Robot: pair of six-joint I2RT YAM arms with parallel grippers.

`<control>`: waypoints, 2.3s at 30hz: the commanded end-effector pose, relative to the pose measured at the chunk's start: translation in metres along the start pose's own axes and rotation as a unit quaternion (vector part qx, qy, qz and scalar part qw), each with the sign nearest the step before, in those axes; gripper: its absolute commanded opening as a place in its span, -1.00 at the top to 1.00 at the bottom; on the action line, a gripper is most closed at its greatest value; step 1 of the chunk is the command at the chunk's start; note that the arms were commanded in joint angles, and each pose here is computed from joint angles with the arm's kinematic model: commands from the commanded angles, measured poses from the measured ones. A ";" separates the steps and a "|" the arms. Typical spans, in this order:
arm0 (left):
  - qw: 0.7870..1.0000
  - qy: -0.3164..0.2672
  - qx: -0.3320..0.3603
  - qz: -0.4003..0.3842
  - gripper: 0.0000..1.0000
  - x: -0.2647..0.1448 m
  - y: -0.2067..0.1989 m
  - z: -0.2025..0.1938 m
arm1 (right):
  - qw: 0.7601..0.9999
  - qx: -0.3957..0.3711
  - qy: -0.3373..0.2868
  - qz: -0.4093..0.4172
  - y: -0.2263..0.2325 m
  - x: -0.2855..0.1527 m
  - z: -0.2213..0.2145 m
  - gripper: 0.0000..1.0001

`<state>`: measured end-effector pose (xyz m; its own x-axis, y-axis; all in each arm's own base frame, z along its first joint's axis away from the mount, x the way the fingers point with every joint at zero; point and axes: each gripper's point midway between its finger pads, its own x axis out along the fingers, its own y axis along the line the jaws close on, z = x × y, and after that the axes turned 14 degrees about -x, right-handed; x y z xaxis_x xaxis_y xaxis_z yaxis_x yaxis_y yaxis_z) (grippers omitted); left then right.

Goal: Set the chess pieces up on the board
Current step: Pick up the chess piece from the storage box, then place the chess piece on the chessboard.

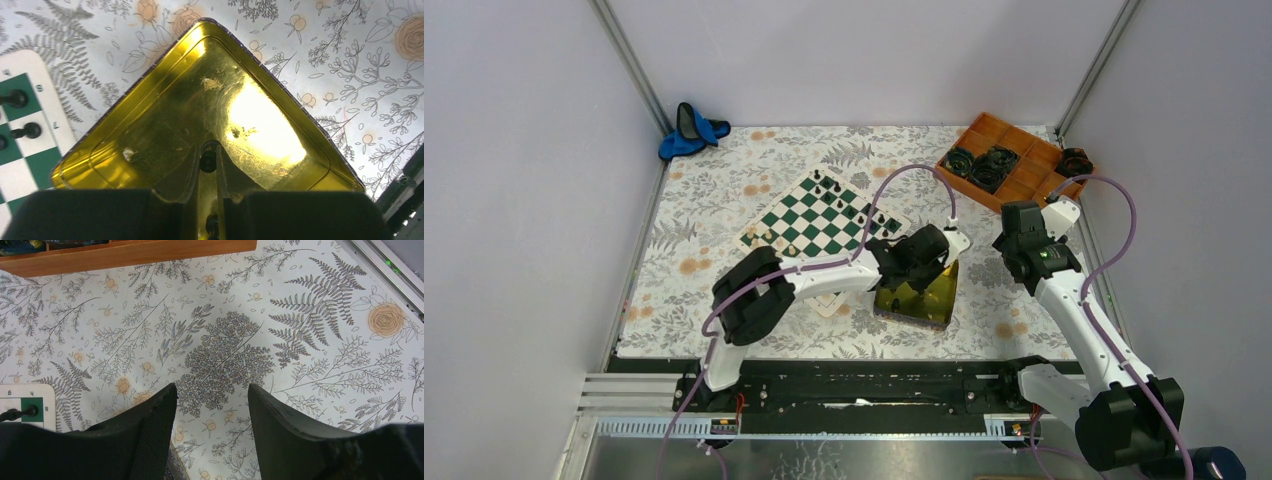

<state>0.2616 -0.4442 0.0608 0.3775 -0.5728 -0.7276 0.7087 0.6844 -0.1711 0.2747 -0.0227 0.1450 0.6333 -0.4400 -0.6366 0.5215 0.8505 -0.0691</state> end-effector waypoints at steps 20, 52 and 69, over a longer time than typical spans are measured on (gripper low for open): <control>0.977 -0.130 -0.112 0.129 1.00 -0.095 0.106 0.116 | 1.000 0.006 -0.009 0.010 0.005 -0.001 0.010 -0.21; 0.932 -0.090 -0.258 0.240 1.00 -0.018 0.303 0.103 | 1.000 -0.008 -0.001 0.007 0.010 0.005 0.011 -0.21; 0.930 -0.062 -0.269 0.243 1.00 0.003 0.311 0.075 | 1.000 -0.013 0.004 0.006 0.011 0.009 0.007 -0.21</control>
<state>0.5215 -0.2692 0.0577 0.6565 -0.1580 -0.7376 0.0647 0.9860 -0.1537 0.2802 -0.0182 0.1305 0.6071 -0.4234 -0.6724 0.4891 0.8660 -0.1037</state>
